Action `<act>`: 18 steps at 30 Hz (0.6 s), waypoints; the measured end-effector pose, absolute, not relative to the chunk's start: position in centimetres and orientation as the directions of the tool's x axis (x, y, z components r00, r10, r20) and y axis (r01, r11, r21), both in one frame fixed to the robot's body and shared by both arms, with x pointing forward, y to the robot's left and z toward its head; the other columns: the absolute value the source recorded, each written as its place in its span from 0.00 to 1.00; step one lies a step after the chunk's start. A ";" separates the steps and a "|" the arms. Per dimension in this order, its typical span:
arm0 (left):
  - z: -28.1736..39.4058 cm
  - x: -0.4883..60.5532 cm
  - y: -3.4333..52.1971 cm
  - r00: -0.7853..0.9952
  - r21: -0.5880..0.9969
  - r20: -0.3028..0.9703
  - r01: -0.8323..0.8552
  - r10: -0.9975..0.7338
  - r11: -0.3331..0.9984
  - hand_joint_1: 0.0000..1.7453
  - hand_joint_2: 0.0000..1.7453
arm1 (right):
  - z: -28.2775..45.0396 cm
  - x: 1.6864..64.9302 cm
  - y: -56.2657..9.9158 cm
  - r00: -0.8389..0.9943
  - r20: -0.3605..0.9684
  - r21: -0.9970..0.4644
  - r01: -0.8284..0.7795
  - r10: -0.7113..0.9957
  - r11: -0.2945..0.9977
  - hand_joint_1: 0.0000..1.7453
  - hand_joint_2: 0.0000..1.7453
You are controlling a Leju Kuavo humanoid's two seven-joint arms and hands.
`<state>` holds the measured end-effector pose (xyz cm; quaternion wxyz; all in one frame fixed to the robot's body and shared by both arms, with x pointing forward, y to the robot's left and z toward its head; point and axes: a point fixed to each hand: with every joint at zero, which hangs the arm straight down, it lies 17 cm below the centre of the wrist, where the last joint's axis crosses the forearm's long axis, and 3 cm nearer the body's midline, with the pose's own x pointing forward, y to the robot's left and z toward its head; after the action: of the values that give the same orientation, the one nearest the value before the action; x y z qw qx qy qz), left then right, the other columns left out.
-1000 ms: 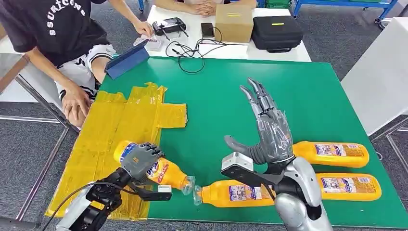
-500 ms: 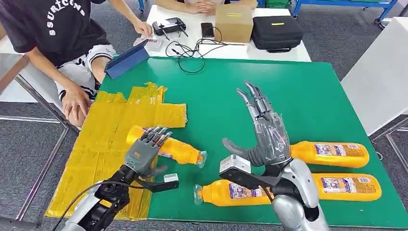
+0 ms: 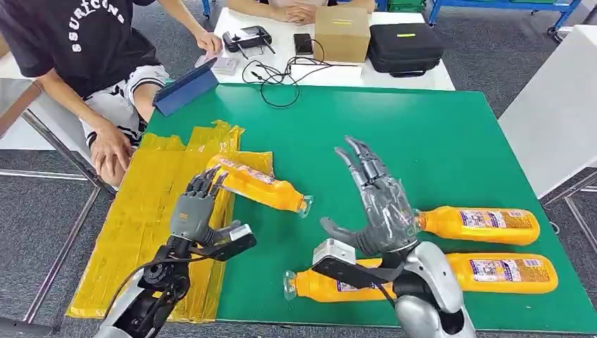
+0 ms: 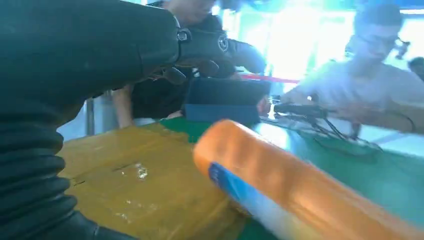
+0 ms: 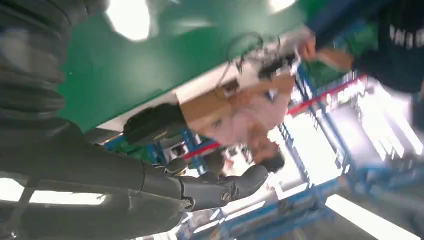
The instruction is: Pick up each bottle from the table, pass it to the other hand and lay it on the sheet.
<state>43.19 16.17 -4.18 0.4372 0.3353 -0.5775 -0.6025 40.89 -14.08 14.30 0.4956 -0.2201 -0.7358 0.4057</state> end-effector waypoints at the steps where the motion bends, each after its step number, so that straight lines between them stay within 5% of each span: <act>1: -4.0 43.3 16.3 -0.381 0.988 0.110 0.138 -0.918 0.061 0.00 1.00 | 14.1 40.7 -14.0 -0.410 0.552 -0.815 -0.083 0.726 0.573 0.00 1.00; 2: -3.8 43.5 16.5 -0.353 0.986 0.139 0.133 -0.925 0.097 0.00 1.00 | 13.6 40.5 -13.8 -0.410 0.546 -0.822 -0.098 0.730 0.560 0.00 1.00; 4: -1.2 45.1 17.5 -0.266 0.944 0.329 0.098 -0.906 0.314 0.00 1.00 | 6.1 36.4 -12.2 -0.489 0.406 -0.905 -0.333 0.772 0.265 0.00 1.00; 6: -0.5 45.5 17.3 -0.262 0.930 0.368 0.096 -0.892 0.356 0.00 1.00 | 3.3 34.0 -12.6 -0.524 0.380 -0.900 -0.400 0.763 0.173 0.00 1.00; 18: 1.2 46.2 17.1 -0.253 0.913 0.405 0.063 -0.878 0.403 0.00 1.00 | -0.3 31.1 -14.9 -0.554 0.326 -0.887 -0.459 0.766 0.045 0.00 1.00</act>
<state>46.22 17.11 1.24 0.5251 0.3124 -0.6526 -0.4482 31.08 -14.91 -0.30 0.4522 -0.1360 -0.5639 0.6775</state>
